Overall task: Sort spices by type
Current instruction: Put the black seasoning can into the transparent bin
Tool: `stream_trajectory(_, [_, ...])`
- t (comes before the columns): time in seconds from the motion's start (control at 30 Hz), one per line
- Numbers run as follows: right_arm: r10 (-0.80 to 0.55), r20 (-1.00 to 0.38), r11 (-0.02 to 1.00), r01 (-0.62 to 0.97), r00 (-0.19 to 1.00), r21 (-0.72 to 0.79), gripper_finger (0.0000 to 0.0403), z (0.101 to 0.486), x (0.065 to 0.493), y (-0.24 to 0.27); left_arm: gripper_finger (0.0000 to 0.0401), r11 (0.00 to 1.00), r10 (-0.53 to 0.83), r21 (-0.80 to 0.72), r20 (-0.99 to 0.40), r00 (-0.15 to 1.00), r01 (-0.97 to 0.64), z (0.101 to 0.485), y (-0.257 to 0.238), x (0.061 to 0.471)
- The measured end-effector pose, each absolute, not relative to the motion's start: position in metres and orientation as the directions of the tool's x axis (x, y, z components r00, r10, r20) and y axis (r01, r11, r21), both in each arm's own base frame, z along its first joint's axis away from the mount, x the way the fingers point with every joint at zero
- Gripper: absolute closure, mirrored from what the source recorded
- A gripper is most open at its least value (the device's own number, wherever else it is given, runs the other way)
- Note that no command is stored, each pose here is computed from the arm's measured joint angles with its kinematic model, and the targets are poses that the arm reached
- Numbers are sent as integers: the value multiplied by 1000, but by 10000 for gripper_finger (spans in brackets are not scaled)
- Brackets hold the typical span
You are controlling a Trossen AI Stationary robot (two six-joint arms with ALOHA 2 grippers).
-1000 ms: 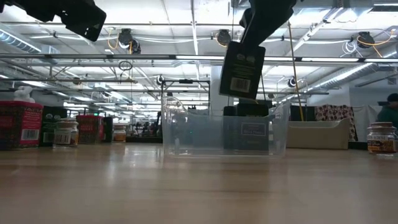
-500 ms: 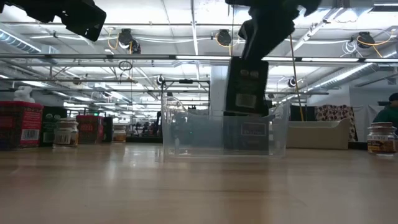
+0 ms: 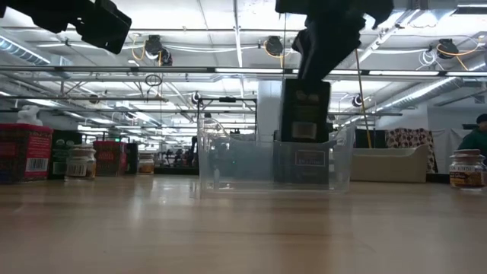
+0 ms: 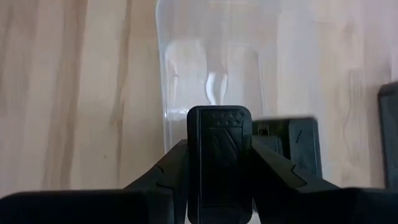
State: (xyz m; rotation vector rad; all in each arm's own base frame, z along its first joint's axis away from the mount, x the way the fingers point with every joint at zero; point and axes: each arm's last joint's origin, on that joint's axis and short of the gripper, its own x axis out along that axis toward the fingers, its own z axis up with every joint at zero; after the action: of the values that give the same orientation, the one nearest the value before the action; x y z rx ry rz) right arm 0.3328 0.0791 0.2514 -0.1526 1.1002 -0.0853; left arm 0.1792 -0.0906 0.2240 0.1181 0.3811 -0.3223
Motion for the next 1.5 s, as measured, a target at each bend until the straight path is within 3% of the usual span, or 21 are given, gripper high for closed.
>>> stream_trajectory(1.5, [-160,-897,981,-32,413,-191,286,217,326,70,196,944,-292,40,-357,887,327,226,-91,180])
